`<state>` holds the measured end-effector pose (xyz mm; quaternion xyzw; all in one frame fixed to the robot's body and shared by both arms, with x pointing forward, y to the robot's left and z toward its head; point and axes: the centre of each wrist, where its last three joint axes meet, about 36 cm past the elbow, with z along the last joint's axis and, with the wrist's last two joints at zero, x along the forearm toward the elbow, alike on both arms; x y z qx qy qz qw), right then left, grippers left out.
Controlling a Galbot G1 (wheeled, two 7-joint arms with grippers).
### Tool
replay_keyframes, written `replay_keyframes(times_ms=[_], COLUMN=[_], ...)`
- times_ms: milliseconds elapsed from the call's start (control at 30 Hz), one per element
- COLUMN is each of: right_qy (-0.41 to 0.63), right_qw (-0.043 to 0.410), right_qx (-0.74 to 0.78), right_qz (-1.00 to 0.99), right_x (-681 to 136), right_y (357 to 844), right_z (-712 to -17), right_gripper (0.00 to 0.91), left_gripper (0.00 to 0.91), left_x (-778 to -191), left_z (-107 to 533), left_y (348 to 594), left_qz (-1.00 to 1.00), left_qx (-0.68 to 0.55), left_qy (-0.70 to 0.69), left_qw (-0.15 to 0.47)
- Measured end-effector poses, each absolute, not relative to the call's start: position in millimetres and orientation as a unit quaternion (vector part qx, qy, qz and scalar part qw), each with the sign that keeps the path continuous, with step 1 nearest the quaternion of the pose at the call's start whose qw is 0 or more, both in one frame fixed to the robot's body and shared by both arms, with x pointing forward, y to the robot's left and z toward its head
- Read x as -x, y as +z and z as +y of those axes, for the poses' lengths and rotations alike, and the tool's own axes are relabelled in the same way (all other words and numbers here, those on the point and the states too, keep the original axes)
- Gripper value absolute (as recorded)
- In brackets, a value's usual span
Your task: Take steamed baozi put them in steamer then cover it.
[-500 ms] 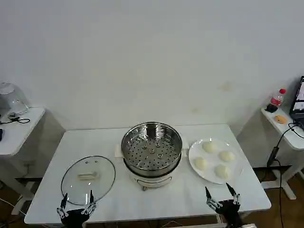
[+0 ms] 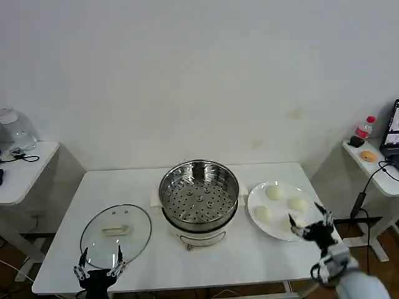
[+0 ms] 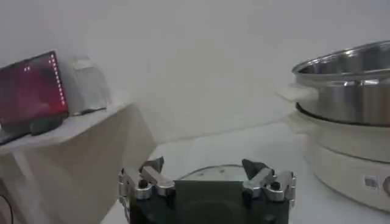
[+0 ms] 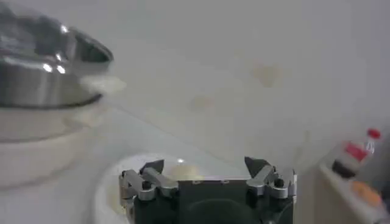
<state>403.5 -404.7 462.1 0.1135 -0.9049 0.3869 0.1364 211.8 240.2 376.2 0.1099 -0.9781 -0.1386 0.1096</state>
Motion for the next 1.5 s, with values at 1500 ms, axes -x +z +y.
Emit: replay_keyframes(times_ms=[1500], right_qy=[0.587], right_qw=[0.344], right_qx=[-0.462], right_qz=[-0.569], right_x=[-707.5], right_y=[489.4], right_z=[-398.8], right_gripper=[0.907], left_gripper=[0.907], left_x=[-216.4], left_z=[233.3], left_y=[374.1], left_qz=[-0.975], left_qx=[-0.111], left_qy=[-0.166], left_qw=[0.092])
